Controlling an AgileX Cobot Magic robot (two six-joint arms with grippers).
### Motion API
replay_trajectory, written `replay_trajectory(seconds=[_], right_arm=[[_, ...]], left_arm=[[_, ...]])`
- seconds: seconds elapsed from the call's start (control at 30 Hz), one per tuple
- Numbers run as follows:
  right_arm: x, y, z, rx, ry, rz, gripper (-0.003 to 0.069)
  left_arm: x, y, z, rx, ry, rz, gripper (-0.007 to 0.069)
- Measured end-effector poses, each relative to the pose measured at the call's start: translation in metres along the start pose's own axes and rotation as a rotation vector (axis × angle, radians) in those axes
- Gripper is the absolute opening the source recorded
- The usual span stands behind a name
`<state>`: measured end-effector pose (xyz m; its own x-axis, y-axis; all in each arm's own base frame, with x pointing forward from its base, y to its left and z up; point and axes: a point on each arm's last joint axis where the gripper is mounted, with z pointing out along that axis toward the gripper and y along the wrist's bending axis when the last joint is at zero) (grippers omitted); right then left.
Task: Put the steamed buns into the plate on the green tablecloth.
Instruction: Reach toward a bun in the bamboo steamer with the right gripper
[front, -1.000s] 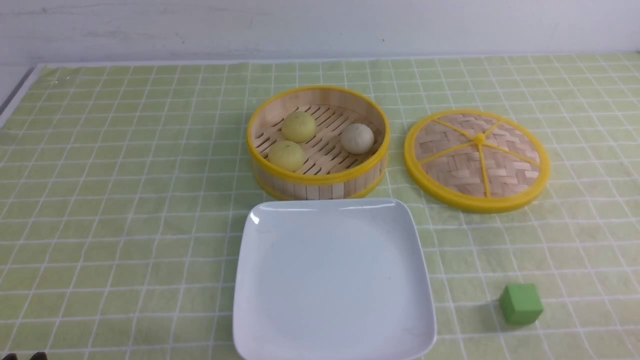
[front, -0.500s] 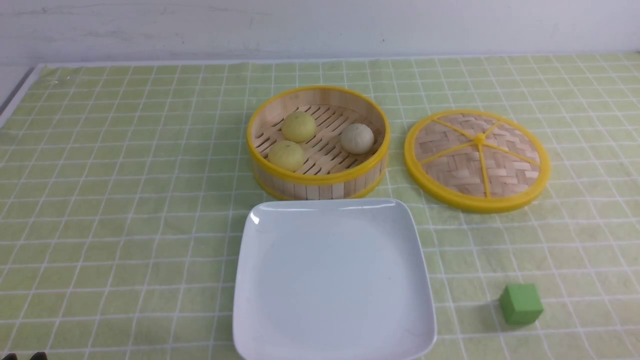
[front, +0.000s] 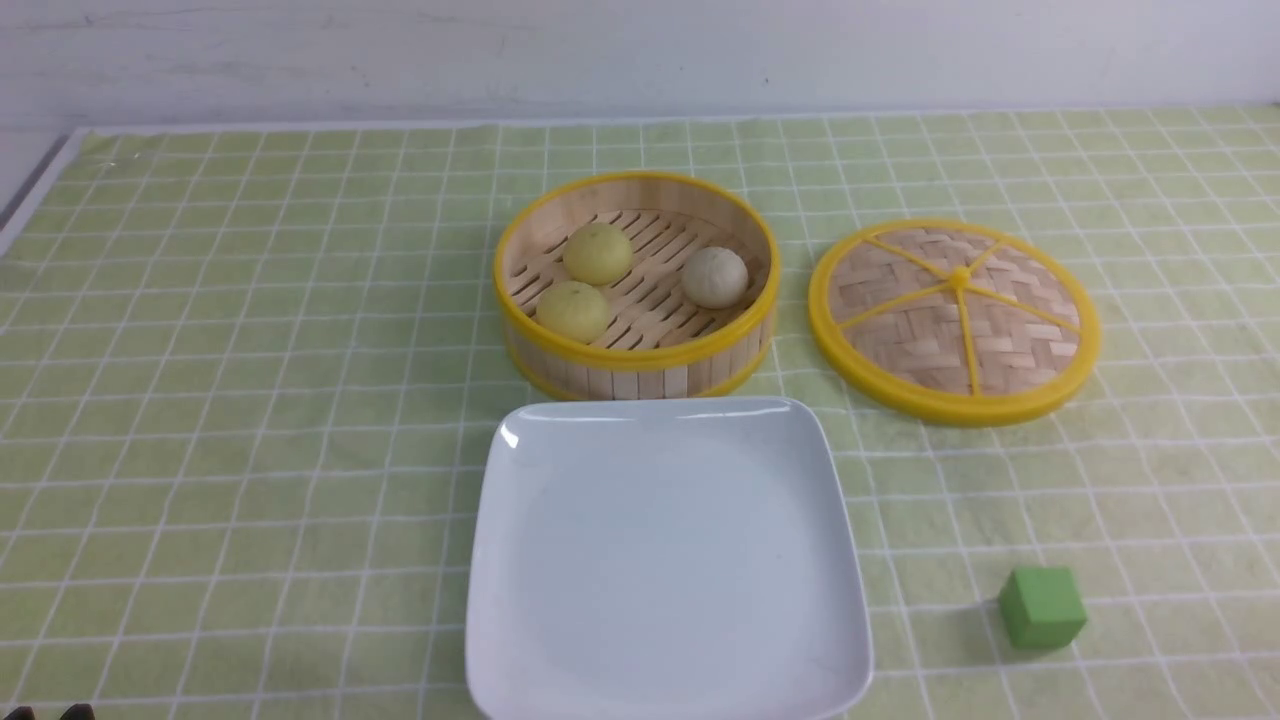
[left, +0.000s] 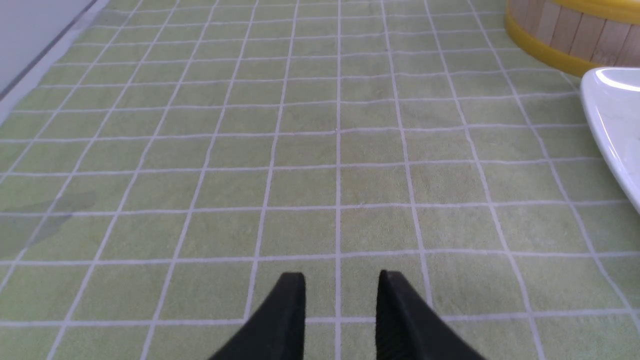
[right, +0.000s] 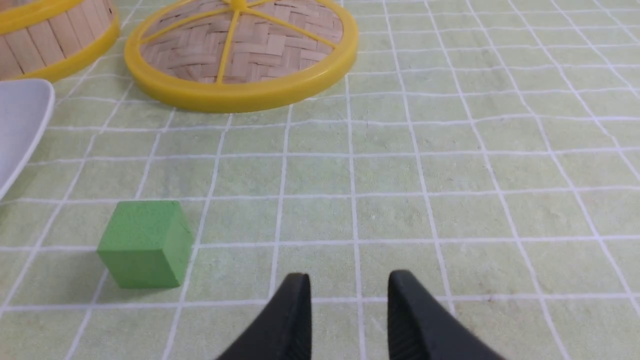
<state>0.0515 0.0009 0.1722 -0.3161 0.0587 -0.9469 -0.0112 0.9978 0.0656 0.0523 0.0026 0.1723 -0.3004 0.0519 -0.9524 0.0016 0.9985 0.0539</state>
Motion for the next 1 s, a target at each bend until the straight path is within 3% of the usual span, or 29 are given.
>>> replay_trajectory(seconds=[0.33,0.4,0.53,0.57,0.63,0.7,0.87,1.0], right_arm=[[-0.001,-0.001,0.000,0.012,-0.019,-0.024,0.0242],[-0.001,0.001,0.001,-0.017,-0.029,0.113,0.0242],[-0.003,0.009,0.000,-0.107,-0.022,0.550,0.0242],[-0.003,0.009,0.000,-0.114,-0.019,0.586,0.0242],[-0.004,0.012,0.000,-0.146,-0.014,0.740,0.0242],[-0.006,0.012,0.000,-0.165,-0.027,0.818,0.0242],[-0.025,0.010,-0.005,-0.209,-0.182,0.879,0.0227],[-0.072,0.009,-0.029,-0.257,-0.413,0.748,0.0155]], left_arm=[[0.000,0.001,0.000,-0.007,-0.001,0.000,0.0237],[0.000,-0.002,0.000,0.023,0.002,-0.158,0.0237],[-0.001,-0.013,-0.001,0.143,0.041,-0.759,0.0237],[-0.002,-0.014,-0.001,0.149,0.044,-0.791,0.0237],[-0.002,-0.019,-0.002,0.208,0.088,-1.119,0.0237],[-0.003,-0.022,-0.002,0.234,0.114,-1.292,0.0237],[-0.008,-0.022,-0.002,0.278,0.098,-1.485,0.0236],[-0.039,-0.022,-0.017,0.375,-0.003,-1.346,0.0203]])
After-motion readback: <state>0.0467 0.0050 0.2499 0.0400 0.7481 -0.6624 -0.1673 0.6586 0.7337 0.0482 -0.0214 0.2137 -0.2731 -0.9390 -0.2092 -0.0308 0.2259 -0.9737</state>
